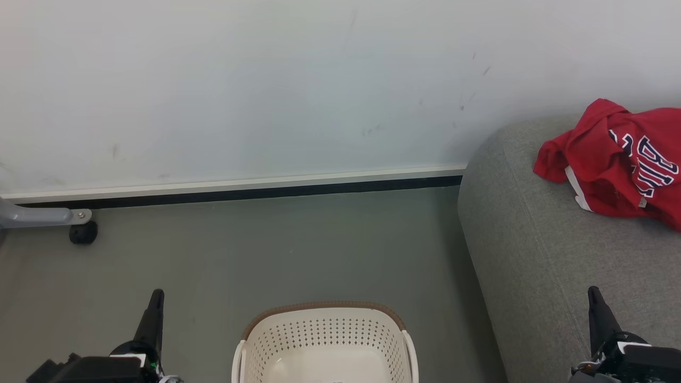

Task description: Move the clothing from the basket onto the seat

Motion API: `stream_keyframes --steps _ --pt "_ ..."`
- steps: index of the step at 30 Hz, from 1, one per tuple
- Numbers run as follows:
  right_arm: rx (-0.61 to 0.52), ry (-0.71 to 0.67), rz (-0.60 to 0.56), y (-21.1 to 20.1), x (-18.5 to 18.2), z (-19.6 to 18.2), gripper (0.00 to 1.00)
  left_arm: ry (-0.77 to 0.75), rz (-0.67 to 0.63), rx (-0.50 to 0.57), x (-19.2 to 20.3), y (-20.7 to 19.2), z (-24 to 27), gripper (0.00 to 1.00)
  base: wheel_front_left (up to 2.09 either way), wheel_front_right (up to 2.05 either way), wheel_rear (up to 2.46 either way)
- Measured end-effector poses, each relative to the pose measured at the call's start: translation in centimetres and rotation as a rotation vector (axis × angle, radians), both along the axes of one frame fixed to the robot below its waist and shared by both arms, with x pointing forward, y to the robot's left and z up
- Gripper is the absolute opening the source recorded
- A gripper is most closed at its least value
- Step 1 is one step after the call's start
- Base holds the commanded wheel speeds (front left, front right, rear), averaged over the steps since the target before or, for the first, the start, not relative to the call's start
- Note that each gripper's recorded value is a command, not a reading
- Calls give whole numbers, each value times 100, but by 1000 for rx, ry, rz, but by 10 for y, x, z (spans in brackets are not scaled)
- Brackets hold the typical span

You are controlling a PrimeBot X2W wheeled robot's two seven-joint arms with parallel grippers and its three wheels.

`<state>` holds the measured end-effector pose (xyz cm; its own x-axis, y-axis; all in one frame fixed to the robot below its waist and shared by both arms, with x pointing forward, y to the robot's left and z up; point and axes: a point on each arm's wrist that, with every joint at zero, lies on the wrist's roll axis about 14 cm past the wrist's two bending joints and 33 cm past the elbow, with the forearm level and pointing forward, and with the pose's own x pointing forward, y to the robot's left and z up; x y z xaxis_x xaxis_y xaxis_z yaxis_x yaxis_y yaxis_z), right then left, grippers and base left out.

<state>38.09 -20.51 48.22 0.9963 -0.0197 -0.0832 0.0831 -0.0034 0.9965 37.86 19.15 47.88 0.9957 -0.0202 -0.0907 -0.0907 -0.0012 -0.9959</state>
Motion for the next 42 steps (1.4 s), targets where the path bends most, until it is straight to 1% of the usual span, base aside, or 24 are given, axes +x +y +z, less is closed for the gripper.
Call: stream_keyframes --steps 42 --pt "0 0 0 0 0 0 0 0 0 0 0 0 0 0 0 0 0"
